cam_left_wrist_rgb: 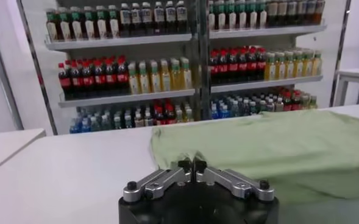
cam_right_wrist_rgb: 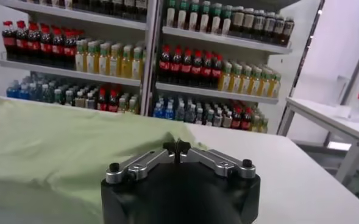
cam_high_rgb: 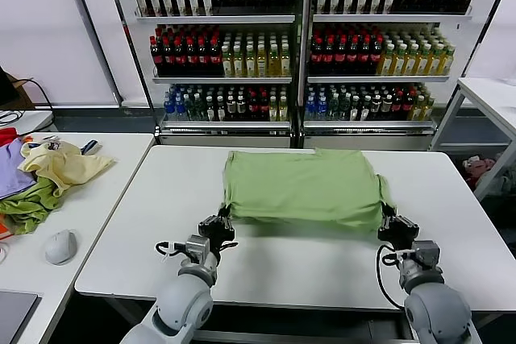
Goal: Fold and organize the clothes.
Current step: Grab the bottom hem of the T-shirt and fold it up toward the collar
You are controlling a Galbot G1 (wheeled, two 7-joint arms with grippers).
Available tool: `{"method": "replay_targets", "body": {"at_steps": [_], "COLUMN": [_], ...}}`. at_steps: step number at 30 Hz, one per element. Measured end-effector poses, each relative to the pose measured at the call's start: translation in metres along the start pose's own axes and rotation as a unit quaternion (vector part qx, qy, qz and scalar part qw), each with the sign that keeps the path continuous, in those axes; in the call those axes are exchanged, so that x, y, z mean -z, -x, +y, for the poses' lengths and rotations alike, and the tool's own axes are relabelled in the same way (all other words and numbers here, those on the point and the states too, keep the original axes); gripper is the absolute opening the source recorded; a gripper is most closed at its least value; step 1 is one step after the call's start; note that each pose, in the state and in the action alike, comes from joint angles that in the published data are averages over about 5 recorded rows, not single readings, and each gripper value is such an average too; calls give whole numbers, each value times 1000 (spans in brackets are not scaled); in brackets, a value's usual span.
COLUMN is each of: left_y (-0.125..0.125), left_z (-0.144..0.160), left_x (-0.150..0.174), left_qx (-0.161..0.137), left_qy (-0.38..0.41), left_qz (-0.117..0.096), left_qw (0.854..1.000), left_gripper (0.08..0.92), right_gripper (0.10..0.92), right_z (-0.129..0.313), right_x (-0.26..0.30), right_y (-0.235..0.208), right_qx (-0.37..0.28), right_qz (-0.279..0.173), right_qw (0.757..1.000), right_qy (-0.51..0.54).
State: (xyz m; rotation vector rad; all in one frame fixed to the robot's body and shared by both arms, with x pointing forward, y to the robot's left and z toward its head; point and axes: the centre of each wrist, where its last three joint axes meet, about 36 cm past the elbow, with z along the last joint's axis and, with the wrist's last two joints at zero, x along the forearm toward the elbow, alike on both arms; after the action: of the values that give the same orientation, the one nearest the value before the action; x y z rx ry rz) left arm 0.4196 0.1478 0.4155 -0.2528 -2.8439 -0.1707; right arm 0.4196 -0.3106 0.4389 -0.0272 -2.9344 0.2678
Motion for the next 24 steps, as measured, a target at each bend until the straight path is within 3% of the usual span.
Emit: {"method": "replay_targets", "body": {"at_steps": [13,16,24], "left_y": [45,52,54], "left_z": [-5,-5,-3], "left_x": [-2,-3,-6], "left_qx": [6,10,14], "left_qy": [44,48,48], "left_qz": [19,22,21], "left_qw": [999,999,999], "left_gripper": [112,178,403], "right_gripper": [114,167,406], "right_z": [8,9,7], "right_x": [2,0,-9], "right_y": [59,65,61], "right_qx": [3,2,-4], "right_qz": [-8,-5,-2], "right_qw": [999,999,999], "right_qy": [-32,-39,-40]}}
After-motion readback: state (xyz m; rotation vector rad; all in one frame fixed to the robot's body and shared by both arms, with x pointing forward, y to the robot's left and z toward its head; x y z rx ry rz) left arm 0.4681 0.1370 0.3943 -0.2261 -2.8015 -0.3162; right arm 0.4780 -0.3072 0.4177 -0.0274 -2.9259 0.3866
